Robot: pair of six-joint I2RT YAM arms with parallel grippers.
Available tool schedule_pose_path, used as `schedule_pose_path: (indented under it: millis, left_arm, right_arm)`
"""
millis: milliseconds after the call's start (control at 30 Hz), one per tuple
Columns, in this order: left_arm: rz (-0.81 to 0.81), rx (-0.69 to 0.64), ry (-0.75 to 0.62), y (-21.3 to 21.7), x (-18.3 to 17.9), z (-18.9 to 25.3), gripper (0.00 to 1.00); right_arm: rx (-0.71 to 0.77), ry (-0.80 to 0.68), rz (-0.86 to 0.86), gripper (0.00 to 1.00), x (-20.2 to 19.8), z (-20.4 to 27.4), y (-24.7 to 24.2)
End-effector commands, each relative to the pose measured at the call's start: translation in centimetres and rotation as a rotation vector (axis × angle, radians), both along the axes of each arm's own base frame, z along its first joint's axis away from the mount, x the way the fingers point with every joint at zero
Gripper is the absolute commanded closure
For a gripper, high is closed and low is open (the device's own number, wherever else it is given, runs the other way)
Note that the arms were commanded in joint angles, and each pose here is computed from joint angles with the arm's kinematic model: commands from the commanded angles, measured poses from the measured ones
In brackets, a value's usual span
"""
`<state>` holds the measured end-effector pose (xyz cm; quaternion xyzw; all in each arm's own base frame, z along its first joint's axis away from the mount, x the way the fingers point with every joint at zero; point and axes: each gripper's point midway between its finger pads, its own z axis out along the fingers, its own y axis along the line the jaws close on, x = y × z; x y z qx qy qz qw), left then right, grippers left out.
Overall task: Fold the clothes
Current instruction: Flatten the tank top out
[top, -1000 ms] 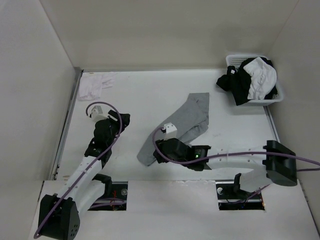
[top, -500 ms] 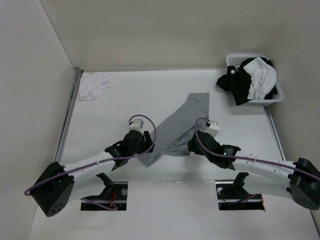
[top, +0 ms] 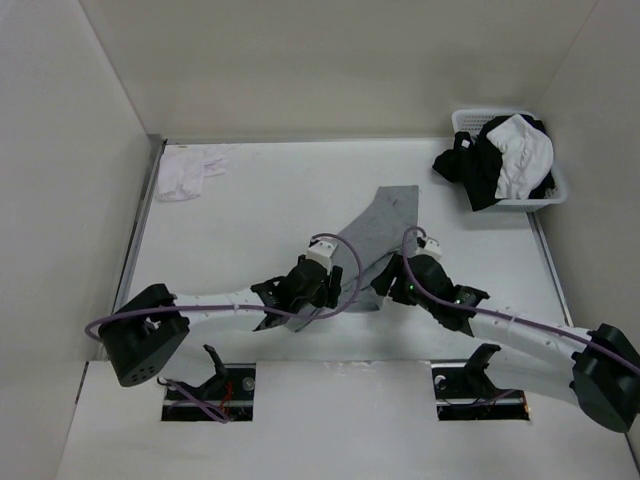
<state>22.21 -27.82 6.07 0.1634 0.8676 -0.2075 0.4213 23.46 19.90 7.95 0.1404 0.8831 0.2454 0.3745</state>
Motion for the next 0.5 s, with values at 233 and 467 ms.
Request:
schedule_pose_path:
  millis: [233,467]
  left_arm:
    - [0.019,-0.012,-0.054,-2.6,3.2,0.5,0.59]
    - [0.042,-0.101,-0.054,-2.0,3.7,1.8,0.64]
  right_arm:
    - [0.057,0.129,0.024,0.39,-4.1,-2.8,1.4]
    - [0.072,0.157,0.056,0.55,-3.4,-4.3,3.0]
